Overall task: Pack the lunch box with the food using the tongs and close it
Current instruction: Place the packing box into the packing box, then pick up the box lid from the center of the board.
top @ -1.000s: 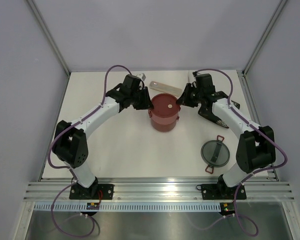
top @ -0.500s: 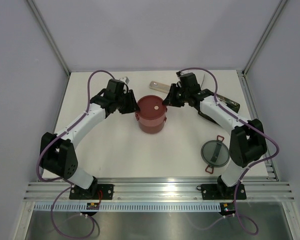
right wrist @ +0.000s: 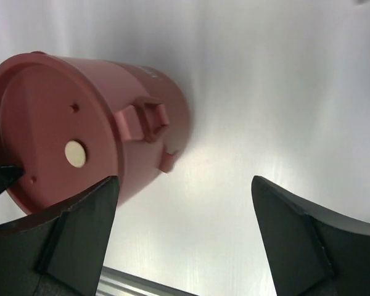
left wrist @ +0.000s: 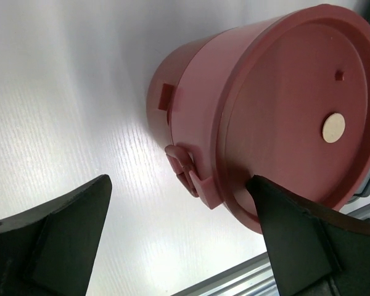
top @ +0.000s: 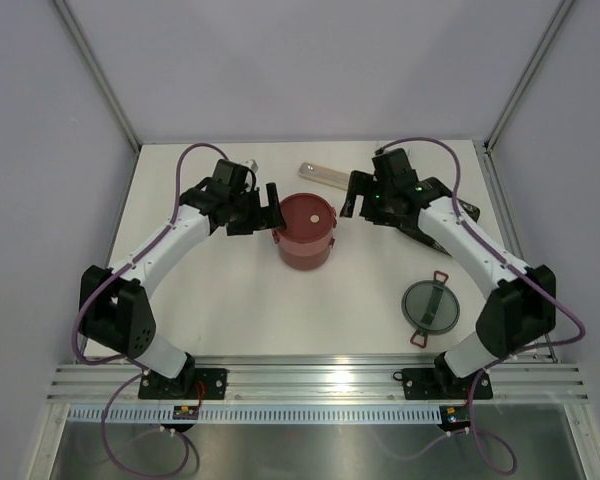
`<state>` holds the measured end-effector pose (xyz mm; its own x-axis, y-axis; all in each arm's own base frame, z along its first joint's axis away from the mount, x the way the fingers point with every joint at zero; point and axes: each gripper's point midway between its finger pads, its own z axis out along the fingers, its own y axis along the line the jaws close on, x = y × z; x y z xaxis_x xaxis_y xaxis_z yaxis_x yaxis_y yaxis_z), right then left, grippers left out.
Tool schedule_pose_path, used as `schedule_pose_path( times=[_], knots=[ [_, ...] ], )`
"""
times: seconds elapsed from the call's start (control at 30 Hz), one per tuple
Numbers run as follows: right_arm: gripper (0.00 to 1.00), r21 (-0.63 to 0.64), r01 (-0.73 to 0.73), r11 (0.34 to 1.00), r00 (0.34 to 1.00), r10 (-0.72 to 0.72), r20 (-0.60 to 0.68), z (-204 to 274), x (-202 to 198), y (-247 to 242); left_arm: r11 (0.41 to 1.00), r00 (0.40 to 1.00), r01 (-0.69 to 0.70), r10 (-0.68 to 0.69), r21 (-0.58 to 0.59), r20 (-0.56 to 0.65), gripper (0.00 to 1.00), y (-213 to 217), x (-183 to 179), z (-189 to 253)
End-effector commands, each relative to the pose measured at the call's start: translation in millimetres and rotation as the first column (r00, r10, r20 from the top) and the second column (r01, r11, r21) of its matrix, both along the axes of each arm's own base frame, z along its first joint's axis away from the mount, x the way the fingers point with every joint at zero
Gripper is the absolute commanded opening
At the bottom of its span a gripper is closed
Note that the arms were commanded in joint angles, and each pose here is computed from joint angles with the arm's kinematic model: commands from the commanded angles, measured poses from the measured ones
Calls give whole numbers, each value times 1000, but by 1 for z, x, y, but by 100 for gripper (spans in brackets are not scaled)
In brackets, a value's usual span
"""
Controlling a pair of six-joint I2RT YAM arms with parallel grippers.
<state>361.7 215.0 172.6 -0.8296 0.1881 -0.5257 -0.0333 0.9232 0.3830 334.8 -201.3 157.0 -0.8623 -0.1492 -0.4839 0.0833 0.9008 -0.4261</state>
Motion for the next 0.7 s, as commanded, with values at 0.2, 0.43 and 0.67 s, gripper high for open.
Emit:
schedule_pose_path(
  times=[0.2, 0.43, 0.67],
  knots=[
    [97, -254, 470, 845, 877, -479, 31, 10, -96, -154, 1000, 986, 10, -7, -13, 167, 99, 19, 10, 65],
    [97, -267, 679, 684, 675, -724, -139, -44, -185, -179, 997, 979, -75, 80, -35, 188, 99, 41, 23, 72],
    [89, -334, 667, 666, 654, -738, -164, -81, -181, -183, 985, 982, -145, 154, -92, 109, 99, 51, 32, 53]
  ],
)
